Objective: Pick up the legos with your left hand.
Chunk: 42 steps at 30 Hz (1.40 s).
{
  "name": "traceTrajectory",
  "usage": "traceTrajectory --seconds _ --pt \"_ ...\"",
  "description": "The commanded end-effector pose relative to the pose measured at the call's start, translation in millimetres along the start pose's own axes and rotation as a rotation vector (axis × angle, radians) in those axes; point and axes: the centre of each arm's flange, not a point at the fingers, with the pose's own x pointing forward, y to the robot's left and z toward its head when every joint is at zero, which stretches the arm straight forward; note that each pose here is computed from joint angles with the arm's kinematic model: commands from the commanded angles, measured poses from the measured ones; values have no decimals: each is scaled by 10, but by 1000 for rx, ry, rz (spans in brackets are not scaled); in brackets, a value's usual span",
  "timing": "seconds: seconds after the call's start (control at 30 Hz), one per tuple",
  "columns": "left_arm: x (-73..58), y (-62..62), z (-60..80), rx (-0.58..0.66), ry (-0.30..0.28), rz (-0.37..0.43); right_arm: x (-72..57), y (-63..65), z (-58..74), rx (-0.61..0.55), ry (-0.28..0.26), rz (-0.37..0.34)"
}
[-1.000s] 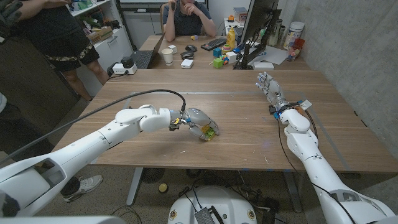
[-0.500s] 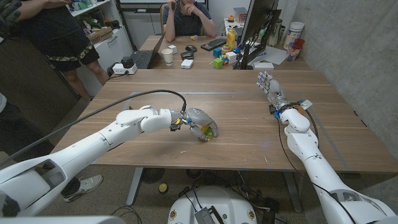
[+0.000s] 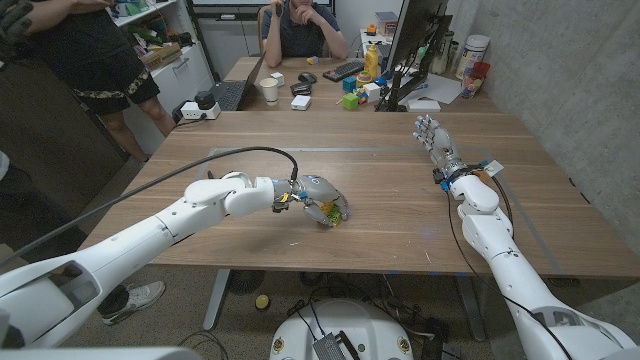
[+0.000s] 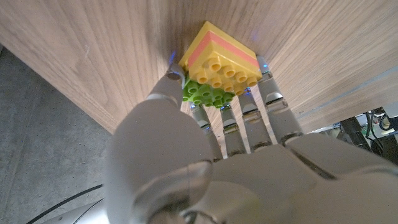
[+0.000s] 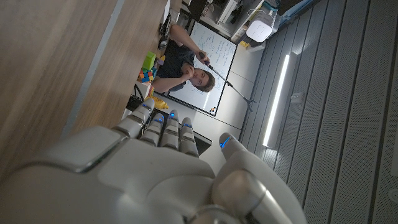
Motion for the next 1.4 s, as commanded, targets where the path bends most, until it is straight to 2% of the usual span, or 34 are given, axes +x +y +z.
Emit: traceTrajectory --seconds 0.03,0.5,1.4 --pt "-109 161 -29 26 40 52 -30 1 0 -3 0 1" --pt "-259 389 -89 61 96 150 -45 -13 5 -8 -1 -5" --pt "-405 594 -130 104 142 243 -49 -28 37 -20 -16 -9"
